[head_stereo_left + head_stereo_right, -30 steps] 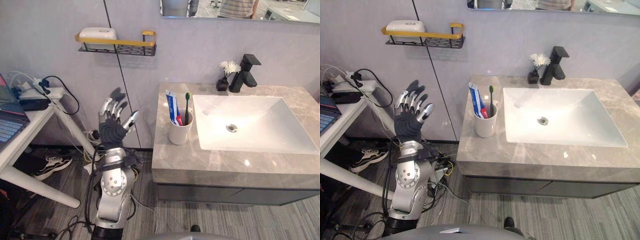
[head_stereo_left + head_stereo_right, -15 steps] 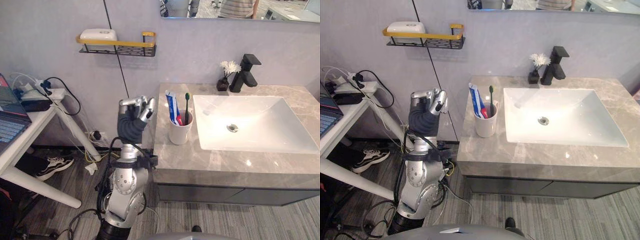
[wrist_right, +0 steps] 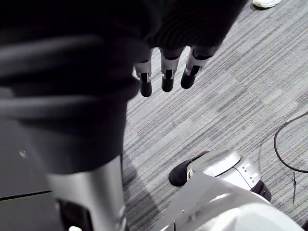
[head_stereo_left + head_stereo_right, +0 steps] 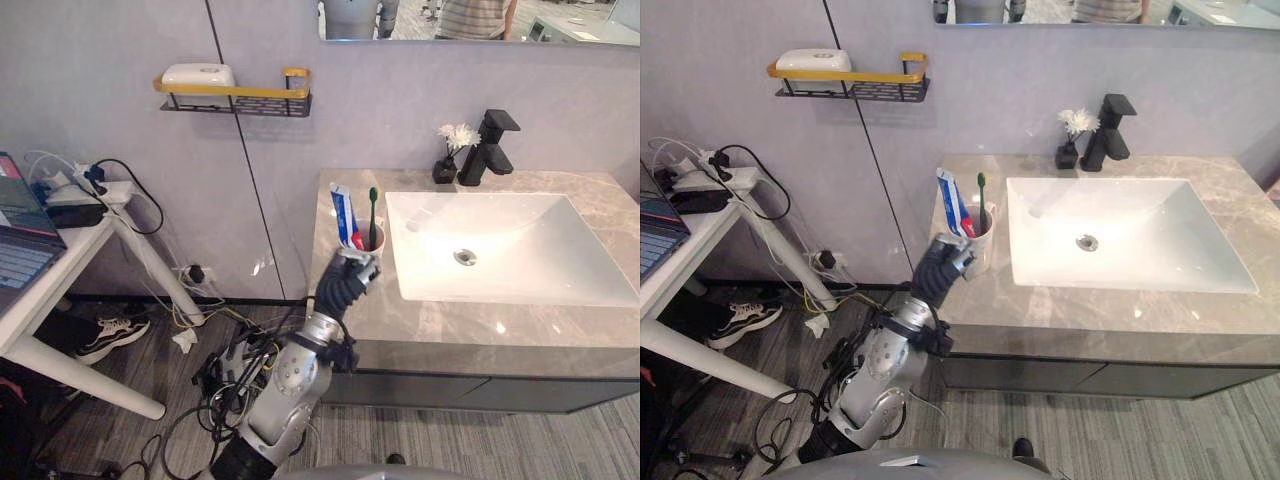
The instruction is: Organize washtable
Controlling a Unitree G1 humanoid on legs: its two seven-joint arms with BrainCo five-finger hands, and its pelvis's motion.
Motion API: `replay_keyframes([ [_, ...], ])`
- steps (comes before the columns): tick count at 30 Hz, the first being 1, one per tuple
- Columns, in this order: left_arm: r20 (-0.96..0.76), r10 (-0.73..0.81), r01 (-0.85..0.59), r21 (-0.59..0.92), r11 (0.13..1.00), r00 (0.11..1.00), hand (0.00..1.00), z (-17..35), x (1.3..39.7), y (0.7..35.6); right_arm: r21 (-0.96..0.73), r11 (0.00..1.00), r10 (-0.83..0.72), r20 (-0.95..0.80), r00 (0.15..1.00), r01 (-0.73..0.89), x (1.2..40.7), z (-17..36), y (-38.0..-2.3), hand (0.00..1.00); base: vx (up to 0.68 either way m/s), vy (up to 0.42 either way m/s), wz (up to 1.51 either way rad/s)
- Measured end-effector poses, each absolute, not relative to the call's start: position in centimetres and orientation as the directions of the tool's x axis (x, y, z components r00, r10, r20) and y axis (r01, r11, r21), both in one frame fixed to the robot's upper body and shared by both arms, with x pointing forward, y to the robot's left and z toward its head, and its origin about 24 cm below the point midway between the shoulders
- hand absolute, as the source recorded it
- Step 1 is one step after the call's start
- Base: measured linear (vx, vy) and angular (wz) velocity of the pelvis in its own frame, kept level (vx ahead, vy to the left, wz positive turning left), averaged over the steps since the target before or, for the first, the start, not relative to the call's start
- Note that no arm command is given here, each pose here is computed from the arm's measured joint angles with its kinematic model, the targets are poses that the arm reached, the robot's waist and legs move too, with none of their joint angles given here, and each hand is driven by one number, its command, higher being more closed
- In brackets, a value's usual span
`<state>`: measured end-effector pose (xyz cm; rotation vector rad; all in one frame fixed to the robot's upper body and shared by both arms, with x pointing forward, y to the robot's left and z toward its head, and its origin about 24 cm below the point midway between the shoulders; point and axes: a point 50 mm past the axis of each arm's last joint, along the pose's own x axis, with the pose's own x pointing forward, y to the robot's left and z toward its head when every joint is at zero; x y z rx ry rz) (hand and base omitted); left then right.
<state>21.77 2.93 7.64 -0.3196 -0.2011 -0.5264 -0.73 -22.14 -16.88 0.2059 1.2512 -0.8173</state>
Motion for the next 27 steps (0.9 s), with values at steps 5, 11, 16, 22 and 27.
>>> replay_keyframes([
  [5,0.142,-0.537,0.555,-0.217,0.803,0.832,1.0,5.0,21.4,2.4,-0.274,0.691,-0.43,-0.9,0.076,0.669,-0.6,-16.9,-22.0,0.0,0.0,0.0,0.0],
  [11,0.08,-0.573,0.576,-0.203,0.792,0.815,1.0,3.6,21.1,2.2,-0.266,0.688,-0.426,-0.901,0.079,0.675,-0.3,-17.0,-21.9,0.0,0.0,0.0,0.0],
  [16,0.032,-0.566,0.56,-0.195,0.805,0.824,1.0,2.5,21.3,2.5,-0.258,0.688,-0.421,-0.903,0.083,0.678,0.0,-17.0,-21.7,0.0,0.0,0.0,0.0],
  [22,0.032,-0.553,0.55,-0.172,0.817,0.832,1.0,2.6,22.2,2.6,-0.257,0.686,-0.421,-0.903,0.083,0.681,0.0,-17.0,-21.7,0.0,0.0,0.0,0.0],
  [27,0.038,-0.513,0.512,-0.158,0.844,0.857,1.0,2.9,23.3,3.4,-0.251,0.679,-0.422,-0.902,0.088,0.69,0.3,-17.0,-21.8,0.0,0.0,0.0,0.0],
])
